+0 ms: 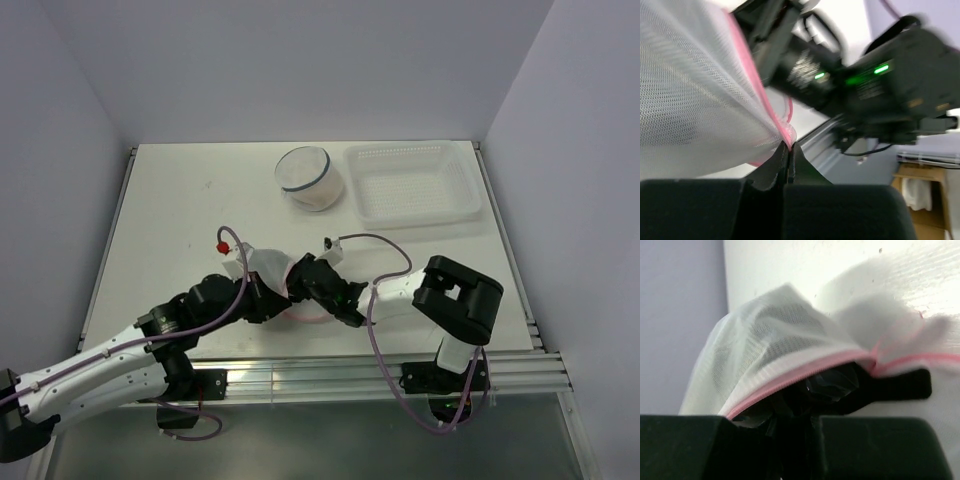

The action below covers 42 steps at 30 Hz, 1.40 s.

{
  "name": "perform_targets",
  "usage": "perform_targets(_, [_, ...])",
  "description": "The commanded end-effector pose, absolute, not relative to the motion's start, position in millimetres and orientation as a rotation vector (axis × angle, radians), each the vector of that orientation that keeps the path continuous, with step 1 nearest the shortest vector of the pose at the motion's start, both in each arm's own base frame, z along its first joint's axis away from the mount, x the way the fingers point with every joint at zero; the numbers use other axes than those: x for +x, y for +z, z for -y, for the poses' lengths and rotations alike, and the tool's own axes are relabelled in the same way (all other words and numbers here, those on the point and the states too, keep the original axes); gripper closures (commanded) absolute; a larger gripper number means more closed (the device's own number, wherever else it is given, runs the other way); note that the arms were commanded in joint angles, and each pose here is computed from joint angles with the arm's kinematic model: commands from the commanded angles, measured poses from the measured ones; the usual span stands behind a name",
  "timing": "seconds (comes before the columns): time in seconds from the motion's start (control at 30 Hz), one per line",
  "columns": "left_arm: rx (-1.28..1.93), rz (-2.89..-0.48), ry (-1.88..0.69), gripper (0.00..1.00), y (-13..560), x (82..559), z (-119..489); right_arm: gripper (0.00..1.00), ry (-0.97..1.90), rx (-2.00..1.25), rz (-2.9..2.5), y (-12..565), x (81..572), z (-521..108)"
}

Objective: Place the bra in the laundry bag and zip it closed

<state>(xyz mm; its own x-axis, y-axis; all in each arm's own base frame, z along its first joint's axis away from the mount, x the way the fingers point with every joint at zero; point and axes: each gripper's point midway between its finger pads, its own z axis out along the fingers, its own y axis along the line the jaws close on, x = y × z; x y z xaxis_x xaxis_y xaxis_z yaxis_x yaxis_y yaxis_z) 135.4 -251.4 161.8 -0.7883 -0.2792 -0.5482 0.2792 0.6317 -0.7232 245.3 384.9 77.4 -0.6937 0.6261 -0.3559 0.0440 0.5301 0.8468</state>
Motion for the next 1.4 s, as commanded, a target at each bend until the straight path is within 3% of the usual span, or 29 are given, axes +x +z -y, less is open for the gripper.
perform_targets(0.0, [0.069,-2.104,-1.268,1.00,218,126,261,1.00,0.939,0.596,-1.988,102,274,-378])
perform_targets(0.23, [-0.012,-2.129,-1.097,1.00,216,140,239,1.00,0.526,0.473,-2.050,93,268,-342])
perform_targets(0.57, [-0.240,-2.111,-0.943,1.00,183,158,206,1.00,-0.080,-0.080,-2.207,98,248,-272])
perform_targets(0.83, [-0.277,-2.162,-0.956,1.00,134,161,221,1.00,-0.268,-0.587,-2.312,99,228,-271])
perform_targets(1.13, [-0.298,-2.170,-1.047,1.00,111,160,239,1.00,-0.247,-0.848,-2.353,85,227,-319])
perform_targets(1.37, [-0.311,-2.175,-1.064,1.00,107,159,241,0.74,-0.195,-0.846,-2.342,103,233,-342])
